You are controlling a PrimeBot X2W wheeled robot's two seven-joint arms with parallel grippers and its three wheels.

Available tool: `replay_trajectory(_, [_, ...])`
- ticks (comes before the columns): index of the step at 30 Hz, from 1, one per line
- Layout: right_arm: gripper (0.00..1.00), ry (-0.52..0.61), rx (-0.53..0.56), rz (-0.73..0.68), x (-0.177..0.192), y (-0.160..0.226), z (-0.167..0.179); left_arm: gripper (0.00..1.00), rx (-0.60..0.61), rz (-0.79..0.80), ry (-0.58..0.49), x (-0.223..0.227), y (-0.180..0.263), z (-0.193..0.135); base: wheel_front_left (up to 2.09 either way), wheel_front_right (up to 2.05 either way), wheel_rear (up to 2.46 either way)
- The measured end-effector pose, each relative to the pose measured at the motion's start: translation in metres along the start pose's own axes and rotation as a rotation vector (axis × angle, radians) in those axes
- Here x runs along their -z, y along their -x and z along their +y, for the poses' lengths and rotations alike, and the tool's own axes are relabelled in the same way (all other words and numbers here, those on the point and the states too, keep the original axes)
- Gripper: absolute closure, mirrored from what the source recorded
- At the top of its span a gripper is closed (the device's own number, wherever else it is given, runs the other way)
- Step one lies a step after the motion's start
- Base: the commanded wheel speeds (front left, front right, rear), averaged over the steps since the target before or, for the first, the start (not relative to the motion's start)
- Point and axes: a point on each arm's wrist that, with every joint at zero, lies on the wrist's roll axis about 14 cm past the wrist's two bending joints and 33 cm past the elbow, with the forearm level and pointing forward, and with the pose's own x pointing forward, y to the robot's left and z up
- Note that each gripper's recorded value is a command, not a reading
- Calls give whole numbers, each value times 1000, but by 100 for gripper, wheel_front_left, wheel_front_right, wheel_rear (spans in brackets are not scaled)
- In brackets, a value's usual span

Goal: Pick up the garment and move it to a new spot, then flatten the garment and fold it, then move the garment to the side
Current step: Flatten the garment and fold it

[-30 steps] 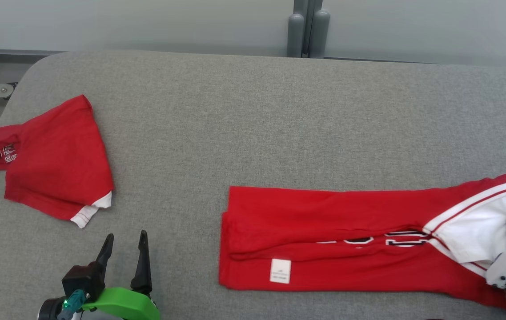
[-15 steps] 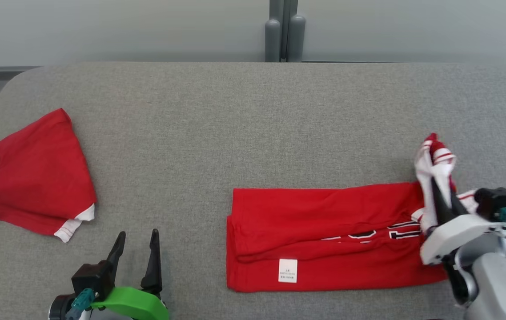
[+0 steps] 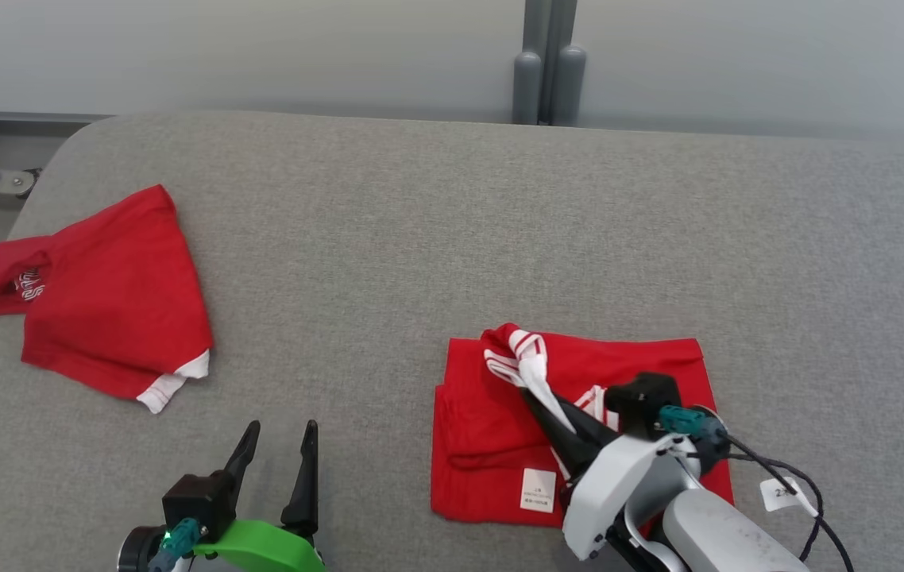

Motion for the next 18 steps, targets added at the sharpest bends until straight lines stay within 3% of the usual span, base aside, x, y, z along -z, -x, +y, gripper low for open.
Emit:
replay_trajectory(5, [100,58,-90,41,10,-20,28,0,-24,0,8,1,10,7,0,0,0])
replay_trajectory(11, [100,97,-97,55,16,-37,28,0,-82,-8,15,0,21,24,0,0,0])
replay_trajectory(12, [74,94,-96,53,17,-39,28,0,-89,-7,16,1,23,26,0,0,0])
replay_trajectory(13, [0,84,-96,51,18,-41,29,0,-95,-7,17,1,24,28,0,0,0])
replay_trajectory(18, [0,1,-83,-67,-6,-44,29,0,-102,-6,19,1,24,30,0,0,0])
